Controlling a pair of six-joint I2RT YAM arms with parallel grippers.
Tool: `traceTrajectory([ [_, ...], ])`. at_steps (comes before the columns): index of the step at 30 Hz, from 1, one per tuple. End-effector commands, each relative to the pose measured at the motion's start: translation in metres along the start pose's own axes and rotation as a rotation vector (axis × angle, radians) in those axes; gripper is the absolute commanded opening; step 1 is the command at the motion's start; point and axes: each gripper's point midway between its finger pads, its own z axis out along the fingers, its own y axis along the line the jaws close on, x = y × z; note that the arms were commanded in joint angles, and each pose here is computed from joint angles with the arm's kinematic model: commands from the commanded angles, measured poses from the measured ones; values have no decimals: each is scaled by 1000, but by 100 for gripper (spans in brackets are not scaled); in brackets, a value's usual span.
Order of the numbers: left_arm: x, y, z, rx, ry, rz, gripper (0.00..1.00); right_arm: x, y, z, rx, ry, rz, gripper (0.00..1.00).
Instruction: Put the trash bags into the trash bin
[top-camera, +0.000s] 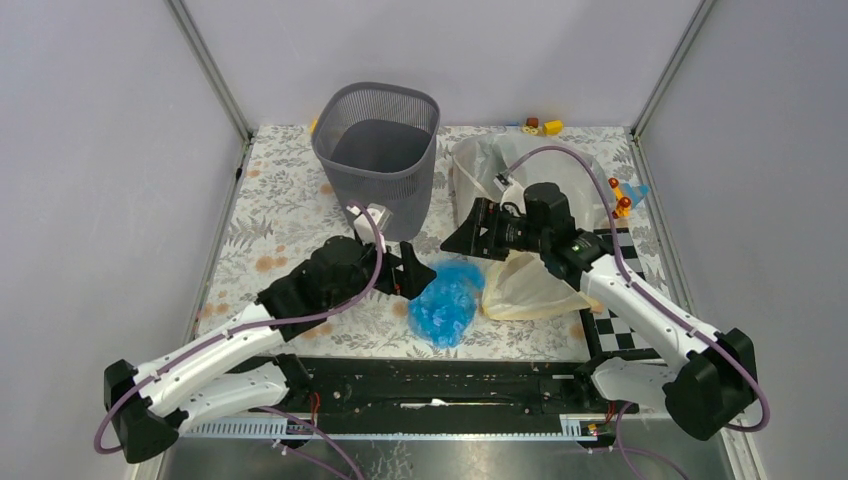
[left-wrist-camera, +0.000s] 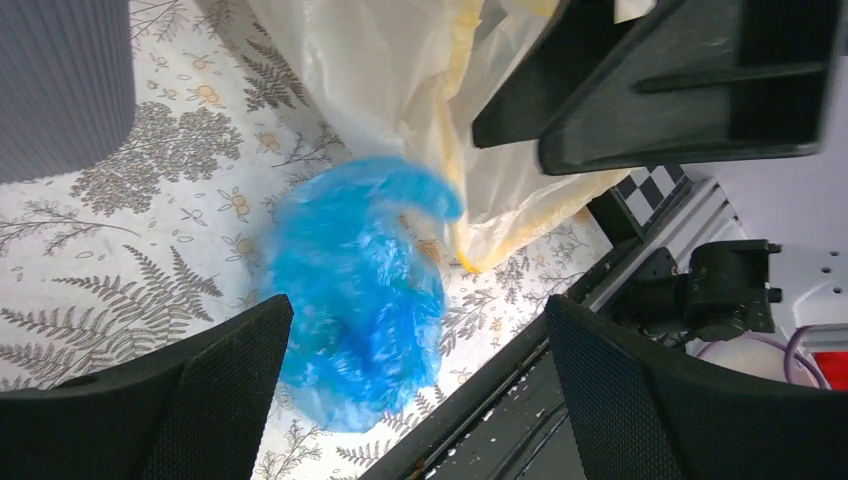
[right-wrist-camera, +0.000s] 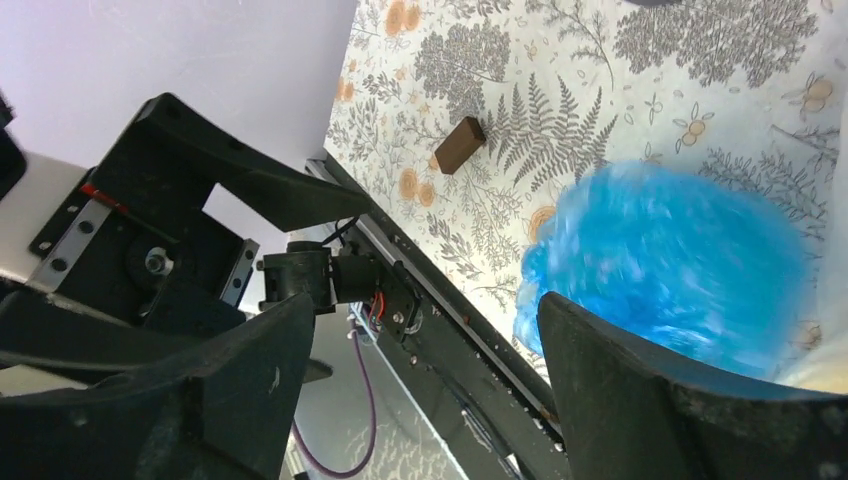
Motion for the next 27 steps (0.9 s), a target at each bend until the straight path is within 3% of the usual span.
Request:
traceTrajectory([
  [1, 13, 25, 7, -116, 33, 6, 99, -32, 31, -22, -32, -145, -145, 89],
  [9, 61, 62, 36, -253, 175, 12, 99, -58, -47, -77, 513, -291, -273, 88],
  [17, 84, 82, 56, -314, 213, 19, 93, -90, -132, -126, 1060, -428, -308, 100],
  [18, 86, 82, 57, -308, 208, 11, 93, -94, -145, -127, 1068, -437, -271, 100],
  [21, 93, 82, 61, -291, 202, -8, 91, -112, -175, -119, 883, -469, -81, 100],
  [27, 108, 87, 72, -271, 204, -20, 90, -146, -225, -113, 1025, -568, -48, 100],
])
